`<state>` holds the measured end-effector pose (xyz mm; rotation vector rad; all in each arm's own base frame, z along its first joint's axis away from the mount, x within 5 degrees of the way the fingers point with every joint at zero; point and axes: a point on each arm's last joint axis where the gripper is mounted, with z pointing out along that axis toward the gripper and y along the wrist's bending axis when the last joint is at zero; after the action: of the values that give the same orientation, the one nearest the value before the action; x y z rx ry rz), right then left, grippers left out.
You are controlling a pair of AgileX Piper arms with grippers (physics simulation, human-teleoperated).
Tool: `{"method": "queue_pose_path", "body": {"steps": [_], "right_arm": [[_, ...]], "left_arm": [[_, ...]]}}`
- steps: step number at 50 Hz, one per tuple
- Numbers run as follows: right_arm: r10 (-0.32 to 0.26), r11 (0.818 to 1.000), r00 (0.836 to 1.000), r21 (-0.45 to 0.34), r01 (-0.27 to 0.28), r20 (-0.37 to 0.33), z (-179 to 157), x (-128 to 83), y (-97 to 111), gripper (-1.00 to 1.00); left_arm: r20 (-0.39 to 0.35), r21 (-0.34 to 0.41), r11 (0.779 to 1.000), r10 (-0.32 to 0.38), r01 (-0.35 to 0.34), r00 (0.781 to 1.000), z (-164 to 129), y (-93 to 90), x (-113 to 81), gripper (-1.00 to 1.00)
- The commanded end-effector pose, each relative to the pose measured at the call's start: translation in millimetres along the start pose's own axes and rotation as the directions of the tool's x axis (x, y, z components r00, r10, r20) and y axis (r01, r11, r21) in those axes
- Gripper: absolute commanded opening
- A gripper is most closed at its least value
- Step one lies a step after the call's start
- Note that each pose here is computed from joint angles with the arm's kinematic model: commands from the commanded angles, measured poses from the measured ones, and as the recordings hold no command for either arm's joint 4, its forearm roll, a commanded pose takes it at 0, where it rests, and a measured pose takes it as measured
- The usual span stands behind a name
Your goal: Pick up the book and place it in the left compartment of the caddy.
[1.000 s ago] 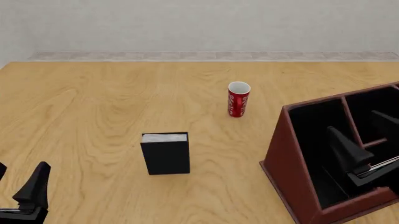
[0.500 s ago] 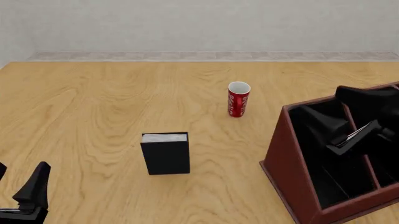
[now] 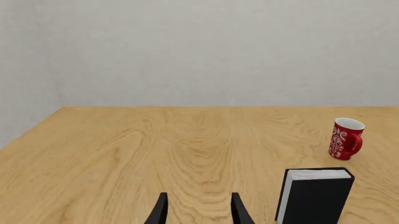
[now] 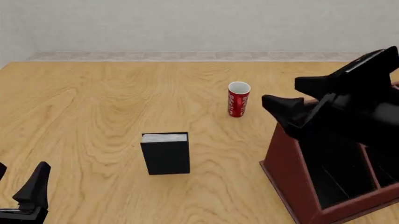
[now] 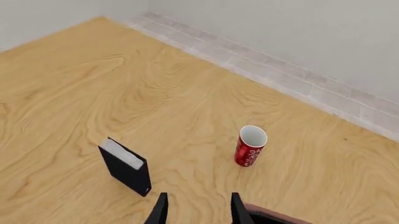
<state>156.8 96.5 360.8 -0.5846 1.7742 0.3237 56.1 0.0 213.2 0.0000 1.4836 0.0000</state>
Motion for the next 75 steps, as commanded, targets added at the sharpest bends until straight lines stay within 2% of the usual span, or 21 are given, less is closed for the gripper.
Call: {"method": "queue_pose_path", "body": {"steps": [1,12,20,39,59,75], "right_arm": [[0.008,0.999,0.997,-0.037,-0.011,-0.072,24.2,-7.9,6.3,1.0],[-0.009,0.999,0.992,-0.053,0.002,-0.127,43.2,-17.5,8.9,1.0],[-0.031,0.997,0.981,-0.078,0.016,-0.193,62.6,-18.0,14.4,1.0],[-0.076,0.99,0.958,-0.133,0.041,-0.275,93.7,-22.4,29.2,1.0],[-0.123,0.982,0.941,-0.179,0.068,-0.316,113.6,-31.6,42.0,1.0],[-0.138,0.974,0.931,-0.217,0.066,-0.339,129.3,-24.0,58.4,1.0]], "left_arm": [[0.0,0.0,1.0,0.0,0.0,1.0,0.0,0.0,0.0,1.0],[0.0,0.0,1.0,0.0,0.0,1.0,0.0,0.0,0.0,1.0],[0.0,0.0,1.0,0.0,0.0,1.0,0.0,0.0,0.0,1.0],[0.0,0.0,1.0,0.0,0.0,1.0,0.0,0.0,0.0,1.0],[0.0,0.0,1.0,0.0,0.0,1.0,0.0,0.0,0.0,1.0],[0.0,0.0,1.0,0.0,0.0,1.0,0.0,0.0,0.0,1.0]]}}
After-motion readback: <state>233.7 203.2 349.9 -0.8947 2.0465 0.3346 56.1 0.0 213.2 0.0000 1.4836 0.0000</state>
